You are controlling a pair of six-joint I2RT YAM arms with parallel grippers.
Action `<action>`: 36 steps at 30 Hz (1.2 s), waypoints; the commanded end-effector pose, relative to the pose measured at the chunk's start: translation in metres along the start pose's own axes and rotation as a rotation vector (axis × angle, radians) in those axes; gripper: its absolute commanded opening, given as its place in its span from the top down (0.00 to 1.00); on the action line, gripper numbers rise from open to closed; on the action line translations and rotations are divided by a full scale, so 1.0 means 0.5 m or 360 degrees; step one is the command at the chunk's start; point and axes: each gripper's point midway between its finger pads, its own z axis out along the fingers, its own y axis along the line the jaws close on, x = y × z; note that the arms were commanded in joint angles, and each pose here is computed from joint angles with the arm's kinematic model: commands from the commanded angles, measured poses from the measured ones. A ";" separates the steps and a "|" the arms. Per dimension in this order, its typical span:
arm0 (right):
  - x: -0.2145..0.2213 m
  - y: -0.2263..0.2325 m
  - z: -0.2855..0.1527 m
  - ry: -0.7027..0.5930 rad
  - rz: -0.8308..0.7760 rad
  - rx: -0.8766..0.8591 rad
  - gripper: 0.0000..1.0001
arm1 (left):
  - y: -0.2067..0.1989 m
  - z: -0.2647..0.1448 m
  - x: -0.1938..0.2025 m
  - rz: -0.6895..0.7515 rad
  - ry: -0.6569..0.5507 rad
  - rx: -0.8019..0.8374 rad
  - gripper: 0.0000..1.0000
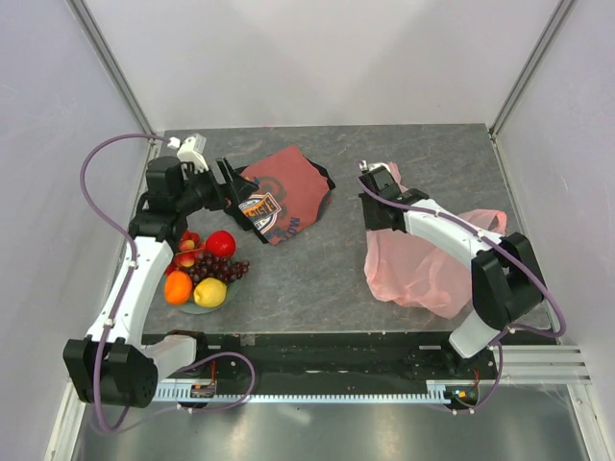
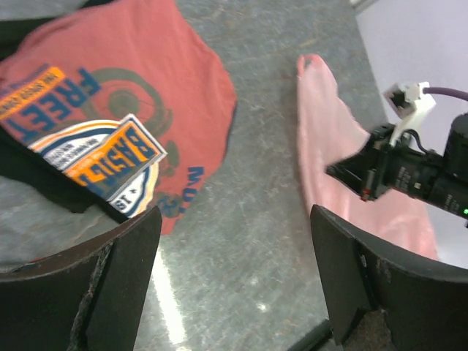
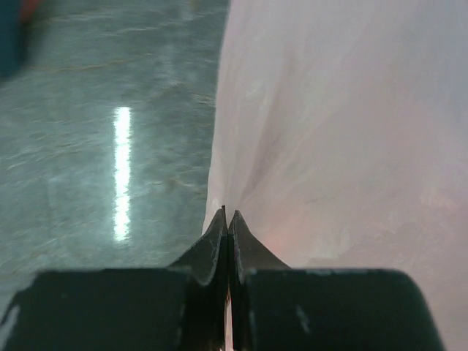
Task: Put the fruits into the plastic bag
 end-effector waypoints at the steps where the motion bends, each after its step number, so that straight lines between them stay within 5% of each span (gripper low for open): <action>1: -0.125 0.124 -0.063 -0.0361 -0.0262 -0.0462 1.00 | -0.052 0.015 -0.006 -0.0067 0.0033 0.0245 0.11; 10: -0.083 0.284 -0.126 -0.0387 -0.0408 -0.0860 1.00 | -0.069 0.059 0.061 -0.0292 0.0192 0.0535 0.09; 16: -0.008 0.370 -0.203 -0.0372 -0.0418 -0.1007 1.00 | -0.037 0.078 0.114 -0.0393 0.0282 0.0489 0.06; 23: 0.029 0.397 -0.251 -0.0404 -0.0465 -0.0971 1.00 | -0.020 0.088 0.184 -0.0617 0.0384 0.0515 0.01; 36: 0.081 0.437 -0.276 -0.0352 -0.0660 -0.1055 1.00 | -0.008 0.121 0.222 -0.0656 0.0443 0.0479 0.01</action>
